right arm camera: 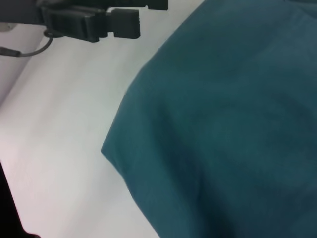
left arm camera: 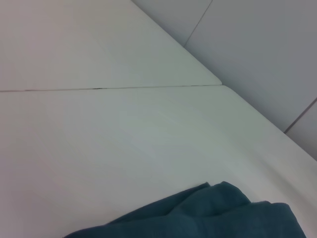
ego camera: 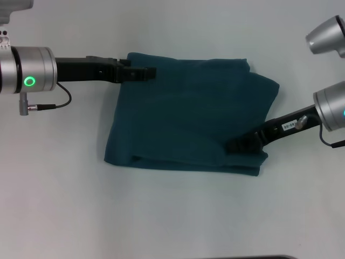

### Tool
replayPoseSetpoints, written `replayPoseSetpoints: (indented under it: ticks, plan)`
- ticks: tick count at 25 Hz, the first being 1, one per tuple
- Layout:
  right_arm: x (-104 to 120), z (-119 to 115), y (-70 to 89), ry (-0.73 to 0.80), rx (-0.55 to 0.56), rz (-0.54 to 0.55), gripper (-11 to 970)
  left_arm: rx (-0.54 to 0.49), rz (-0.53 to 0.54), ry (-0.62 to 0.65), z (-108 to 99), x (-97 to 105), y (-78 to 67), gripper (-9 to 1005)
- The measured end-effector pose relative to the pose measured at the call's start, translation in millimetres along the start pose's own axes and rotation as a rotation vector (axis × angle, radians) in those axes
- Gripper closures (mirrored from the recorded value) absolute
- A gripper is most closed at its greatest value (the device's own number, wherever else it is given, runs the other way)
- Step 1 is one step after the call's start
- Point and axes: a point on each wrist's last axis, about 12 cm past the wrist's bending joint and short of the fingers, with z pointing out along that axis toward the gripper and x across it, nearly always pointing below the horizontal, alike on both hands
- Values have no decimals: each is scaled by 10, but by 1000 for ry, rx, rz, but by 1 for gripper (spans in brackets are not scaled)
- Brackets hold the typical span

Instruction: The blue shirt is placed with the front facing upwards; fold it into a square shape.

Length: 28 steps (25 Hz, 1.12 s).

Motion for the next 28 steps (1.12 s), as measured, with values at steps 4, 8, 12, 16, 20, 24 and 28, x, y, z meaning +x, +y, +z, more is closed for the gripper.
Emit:
replayPoseSetpoints:
  ticks: [4, 8, 12, 16, 20, 24, 28]
  plan:
    - [-30, -8, 8, -17, -2, -9, 890, -6, 3, -2, 2, -14, 6, 88]
    - [-79, -85, 5, -88, -13, -16, 886, -7, 4, -2, 2, -18, 7, 88]
    - [-96, -202, -57, -188, -1, 18, 881, -5, 5, -1, -8, -19, 8, 89]
    - [-111, -238, -144, -231, 60, 50, 877, -4, 3, -3, -14, -15, 11, 89]
    - [-130, -231, -213, -249, 118, 69, 872, -3, 4, -3, -10, -26, 7, 90]
    - [-164, -220, -256, -274, 164, 71, 867, -8, 6, -5, -8, -36, 11, 90]
    - [-197, -216, -261, -281, 177, 60, 863, -11, 8, -5, -12, -42, 17, 90]
